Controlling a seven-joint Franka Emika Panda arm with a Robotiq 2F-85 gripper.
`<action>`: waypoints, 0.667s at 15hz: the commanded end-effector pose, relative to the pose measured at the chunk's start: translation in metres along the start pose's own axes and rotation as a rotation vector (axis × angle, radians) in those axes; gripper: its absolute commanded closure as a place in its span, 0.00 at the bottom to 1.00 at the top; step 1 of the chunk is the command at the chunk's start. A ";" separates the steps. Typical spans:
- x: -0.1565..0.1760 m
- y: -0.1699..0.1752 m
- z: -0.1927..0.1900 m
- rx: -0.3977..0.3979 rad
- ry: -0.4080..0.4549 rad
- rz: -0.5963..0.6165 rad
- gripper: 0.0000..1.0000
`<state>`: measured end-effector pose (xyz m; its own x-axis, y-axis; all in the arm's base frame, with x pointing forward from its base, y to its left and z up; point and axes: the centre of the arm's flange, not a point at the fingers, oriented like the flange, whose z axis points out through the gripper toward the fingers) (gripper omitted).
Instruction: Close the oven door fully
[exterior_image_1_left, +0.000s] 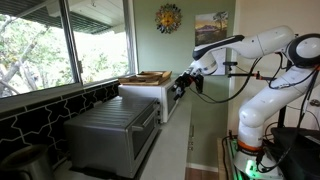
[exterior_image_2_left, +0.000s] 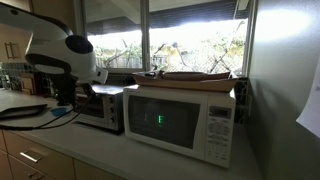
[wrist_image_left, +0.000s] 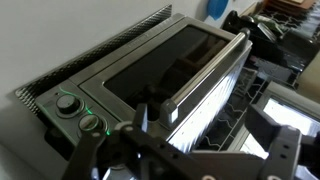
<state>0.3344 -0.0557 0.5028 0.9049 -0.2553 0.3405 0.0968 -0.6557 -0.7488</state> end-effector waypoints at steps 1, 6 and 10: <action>-0.005 -0.035 -0.023 -0.152 -0.047 -0.131 0.00; -0.007 -0.066 -0.037 -0.361 -0.102 -0.336 0.00; -0.003 -0.068 -0.039 -0.381 -0.118 -0.369 0.00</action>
<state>0.3088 -0.0377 0.5746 0.8818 0.1074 0.4592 0.2796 -0.9032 -0.3257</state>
